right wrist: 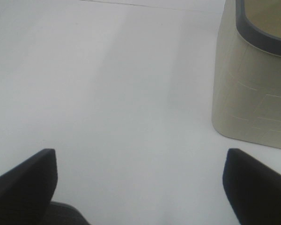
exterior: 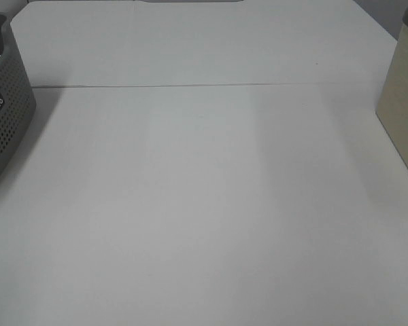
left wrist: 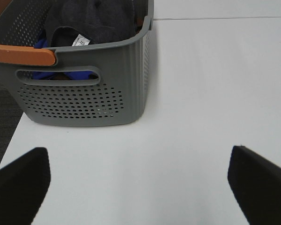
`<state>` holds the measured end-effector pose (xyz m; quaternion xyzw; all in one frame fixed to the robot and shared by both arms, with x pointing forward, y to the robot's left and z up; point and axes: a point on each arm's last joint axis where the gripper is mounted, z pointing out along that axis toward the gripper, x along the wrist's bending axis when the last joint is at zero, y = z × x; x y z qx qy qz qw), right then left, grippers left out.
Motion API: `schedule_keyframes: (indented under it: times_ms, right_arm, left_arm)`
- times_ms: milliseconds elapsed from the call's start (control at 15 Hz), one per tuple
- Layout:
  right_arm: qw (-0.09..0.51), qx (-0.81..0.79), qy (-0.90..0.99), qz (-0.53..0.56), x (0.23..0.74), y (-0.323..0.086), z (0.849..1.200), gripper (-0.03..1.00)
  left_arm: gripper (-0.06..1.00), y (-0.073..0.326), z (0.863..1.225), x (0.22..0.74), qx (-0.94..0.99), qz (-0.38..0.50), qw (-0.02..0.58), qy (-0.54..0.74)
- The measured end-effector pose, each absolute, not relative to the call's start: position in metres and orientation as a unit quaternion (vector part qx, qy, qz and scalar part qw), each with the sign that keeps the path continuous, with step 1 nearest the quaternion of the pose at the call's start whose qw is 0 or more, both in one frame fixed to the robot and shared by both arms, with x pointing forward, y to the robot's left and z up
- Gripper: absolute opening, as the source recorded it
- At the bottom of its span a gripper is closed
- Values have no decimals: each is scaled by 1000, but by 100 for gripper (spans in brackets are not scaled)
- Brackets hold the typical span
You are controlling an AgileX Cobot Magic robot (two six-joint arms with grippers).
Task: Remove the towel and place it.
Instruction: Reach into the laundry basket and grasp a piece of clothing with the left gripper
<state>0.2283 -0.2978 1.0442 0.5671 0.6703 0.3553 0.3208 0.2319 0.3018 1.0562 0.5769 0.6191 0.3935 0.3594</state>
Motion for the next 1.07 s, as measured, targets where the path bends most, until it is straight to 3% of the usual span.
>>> schedule_keyframes:
  times_ms: [1067]
  right_arm:
    - [321,567,670,355,228,-298,1044,91]
  left_arm:
    - [97,302,1056,232,577,394,359,619]
